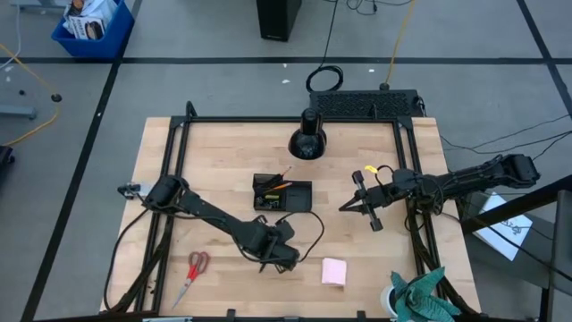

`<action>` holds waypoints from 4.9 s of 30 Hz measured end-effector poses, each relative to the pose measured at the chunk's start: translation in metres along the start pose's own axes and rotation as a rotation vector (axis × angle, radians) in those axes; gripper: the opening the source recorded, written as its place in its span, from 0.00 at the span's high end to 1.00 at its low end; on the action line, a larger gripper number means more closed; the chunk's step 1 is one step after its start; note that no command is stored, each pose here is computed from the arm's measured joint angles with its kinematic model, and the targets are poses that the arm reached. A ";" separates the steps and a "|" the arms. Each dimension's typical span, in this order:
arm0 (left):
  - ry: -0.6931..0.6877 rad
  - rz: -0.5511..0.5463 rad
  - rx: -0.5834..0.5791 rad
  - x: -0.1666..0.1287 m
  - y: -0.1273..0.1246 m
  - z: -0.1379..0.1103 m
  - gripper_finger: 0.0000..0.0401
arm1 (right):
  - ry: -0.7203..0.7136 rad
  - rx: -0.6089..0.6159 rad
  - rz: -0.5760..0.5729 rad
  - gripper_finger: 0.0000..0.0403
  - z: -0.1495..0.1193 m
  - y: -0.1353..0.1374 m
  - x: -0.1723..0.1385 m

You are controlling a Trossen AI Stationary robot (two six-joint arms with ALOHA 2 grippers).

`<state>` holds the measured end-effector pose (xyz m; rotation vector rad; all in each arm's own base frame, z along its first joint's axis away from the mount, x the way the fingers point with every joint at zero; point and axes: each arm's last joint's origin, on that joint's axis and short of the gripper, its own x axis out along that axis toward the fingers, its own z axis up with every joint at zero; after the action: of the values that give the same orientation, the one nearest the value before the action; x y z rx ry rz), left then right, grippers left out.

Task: Pick and place office supplies into organizer
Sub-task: Put the pen into the desk organizer, then put the scissors into the desk organizer

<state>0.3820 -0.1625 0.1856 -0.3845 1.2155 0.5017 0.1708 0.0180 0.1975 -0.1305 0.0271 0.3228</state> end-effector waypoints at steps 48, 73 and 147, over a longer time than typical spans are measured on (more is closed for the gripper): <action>-0.020 -0.112 0.160 0.063 0.017 -0.033 0.97 | 0.007 0.018 0.002 1.00 0.000 0.000 0.000; -0.794 0.104 0.485 -0.127 0.064 0.007 0.92 | 0.012 0.020 0.004 1.00 -0.001 0.000 0.000; -1.000 -0.347 0.368 0.045 0.248 0.010 0.53 | -0.092 -0.001 -0.167 0.99 0.011 -0.006 -0.001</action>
<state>0.2630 0.0558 0.1422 0.0043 0.2399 0.1106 0.1720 0.0135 0.2087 -0.1177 -0.0748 0.1619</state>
